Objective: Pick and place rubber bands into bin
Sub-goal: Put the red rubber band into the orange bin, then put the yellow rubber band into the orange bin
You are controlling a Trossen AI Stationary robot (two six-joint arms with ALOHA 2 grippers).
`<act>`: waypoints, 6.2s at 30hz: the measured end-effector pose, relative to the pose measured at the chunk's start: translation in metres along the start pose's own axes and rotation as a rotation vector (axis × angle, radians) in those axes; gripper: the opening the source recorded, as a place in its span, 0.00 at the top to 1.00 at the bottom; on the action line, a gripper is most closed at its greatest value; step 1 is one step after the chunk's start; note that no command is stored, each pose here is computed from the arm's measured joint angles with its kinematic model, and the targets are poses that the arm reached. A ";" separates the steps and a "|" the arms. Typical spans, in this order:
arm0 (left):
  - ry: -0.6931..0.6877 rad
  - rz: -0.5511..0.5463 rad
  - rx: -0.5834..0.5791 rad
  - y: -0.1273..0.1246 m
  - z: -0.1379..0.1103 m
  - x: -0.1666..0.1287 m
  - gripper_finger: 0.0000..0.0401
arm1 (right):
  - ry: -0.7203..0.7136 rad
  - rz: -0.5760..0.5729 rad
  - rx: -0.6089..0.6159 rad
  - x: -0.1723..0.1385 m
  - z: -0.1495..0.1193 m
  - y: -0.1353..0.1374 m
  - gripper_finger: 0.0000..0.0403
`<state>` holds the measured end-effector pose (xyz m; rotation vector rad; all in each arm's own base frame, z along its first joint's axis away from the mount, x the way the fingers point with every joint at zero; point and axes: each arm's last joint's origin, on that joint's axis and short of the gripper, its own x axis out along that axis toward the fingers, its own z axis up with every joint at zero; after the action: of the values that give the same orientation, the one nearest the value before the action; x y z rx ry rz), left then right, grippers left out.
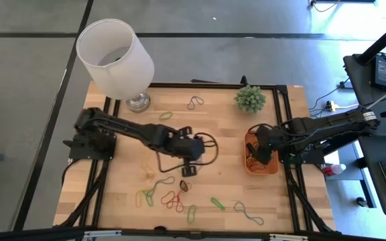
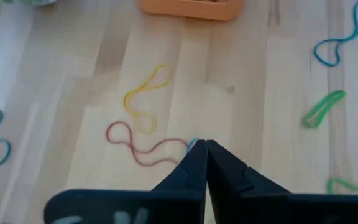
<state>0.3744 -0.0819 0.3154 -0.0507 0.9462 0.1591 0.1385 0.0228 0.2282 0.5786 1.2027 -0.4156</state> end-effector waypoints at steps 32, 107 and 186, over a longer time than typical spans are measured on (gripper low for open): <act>-0.414 -0.234 -0.171 0.079 -0.210 -0.075 1.00 | -0.038 -0.024 0.179 0.088 0.209 0.143 0.73; -0.409 -0.267 -0.251 0.077 -0.208 -0.074 1.00 | -0.068 -0.333 0.214 -0.027 -0.005 0.041 1.00; -0.445 -0.148 -0.193 0.080 -0.208 -0.073 0.99 | 0.255 -0.210 0.038 0.147 0.194 0.085 0.72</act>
<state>0.1528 -0.0344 0.2553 -0.2531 0.4787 0.1173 0.3788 -0.0304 0.1525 0.5508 1.5098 -0.5553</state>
